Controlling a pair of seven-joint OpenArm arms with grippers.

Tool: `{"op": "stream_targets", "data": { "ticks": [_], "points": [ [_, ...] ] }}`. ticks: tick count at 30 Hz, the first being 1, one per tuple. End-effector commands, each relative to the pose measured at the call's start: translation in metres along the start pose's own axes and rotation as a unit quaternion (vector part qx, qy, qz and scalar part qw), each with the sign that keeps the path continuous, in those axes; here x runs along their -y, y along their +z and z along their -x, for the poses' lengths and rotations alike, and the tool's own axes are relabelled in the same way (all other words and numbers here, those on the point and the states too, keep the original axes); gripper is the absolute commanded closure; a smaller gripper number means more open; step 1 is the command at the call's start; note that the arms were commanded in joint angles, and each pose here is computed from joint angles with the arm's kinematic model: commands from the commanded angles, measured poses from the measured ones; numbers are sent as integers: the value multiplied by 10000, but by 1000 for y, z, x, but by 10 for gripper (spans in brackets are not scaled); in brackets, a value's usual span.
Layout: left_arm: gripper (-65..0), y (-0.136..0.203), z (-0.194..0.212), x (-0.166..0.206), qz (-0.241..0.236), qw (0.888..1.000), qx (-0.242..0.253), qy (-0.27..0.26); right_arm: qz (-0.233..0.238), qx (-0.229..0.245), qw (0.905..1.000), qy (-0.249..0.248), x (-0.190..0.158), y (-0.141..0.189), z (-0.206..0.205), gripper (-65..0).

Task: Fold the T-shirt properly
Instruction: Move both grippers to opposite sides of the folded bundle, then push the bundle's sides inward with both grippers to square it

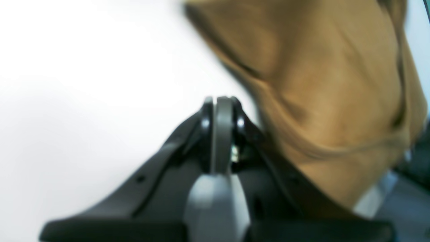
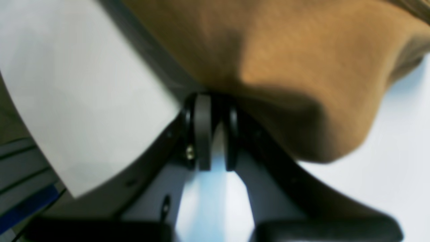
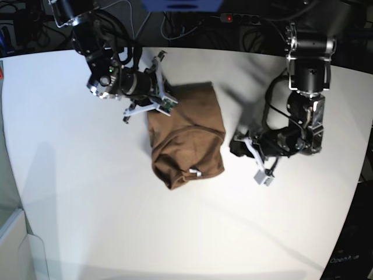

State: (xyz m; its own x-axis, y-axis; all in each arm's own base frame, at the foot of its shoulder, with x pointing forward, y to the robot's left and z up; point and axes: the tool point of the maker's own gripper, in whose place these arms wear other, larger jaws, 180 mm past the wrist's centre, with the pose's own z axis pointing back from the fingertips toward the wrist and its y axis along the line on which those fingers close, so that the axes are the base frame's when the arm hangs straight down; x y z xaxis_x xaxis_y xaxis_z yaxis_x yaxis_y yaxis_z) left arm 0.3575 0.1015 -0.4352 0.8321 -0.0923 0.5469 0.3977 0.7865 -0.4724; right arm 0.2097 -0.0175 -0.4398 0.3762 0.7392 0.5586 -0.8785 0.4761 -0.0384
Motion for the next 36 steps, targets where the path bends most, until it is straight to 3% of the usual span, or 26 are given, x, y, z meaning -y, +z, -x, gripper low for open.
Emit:
{"op": "stream_targets", "data": {
  "ticks": [1,4,9,14,18,22,29,36],
  "points": [
    [-20,9,-19,-4,-27,9997,204,-95,-73,-279,9995,111,-5,0,12,-58],
    [-20,20,-7,-19,-197,9997,77,-75,54,-408,9989,207,7,4,20,-58],
    [-20,28,48,-34,-358,9978,-542,115,597,-892,9928,523,34,17,42,-55],
    [-20,22,91,-27,-275,9950,-950,168,1012,-1105,9881,332,58,31,61,-55],
    [-20,9,104,-10,-87,9927,-1206,-1,1318,-1340,9810,476,82,43,70,-55],
    [-20,-11,98,17,202,9932,-1142,-79,1406,-1427,9781,565,91,49,75,-55],
    [-20,-22,68,27,311,9966,-755,-131,1505,-1373,9772,596,101,50,66,-55],
    [-20,-20,39,23,261,9985,-409,-242,1329,-962,9858,366,80,31,36,-55]
  ]
}}
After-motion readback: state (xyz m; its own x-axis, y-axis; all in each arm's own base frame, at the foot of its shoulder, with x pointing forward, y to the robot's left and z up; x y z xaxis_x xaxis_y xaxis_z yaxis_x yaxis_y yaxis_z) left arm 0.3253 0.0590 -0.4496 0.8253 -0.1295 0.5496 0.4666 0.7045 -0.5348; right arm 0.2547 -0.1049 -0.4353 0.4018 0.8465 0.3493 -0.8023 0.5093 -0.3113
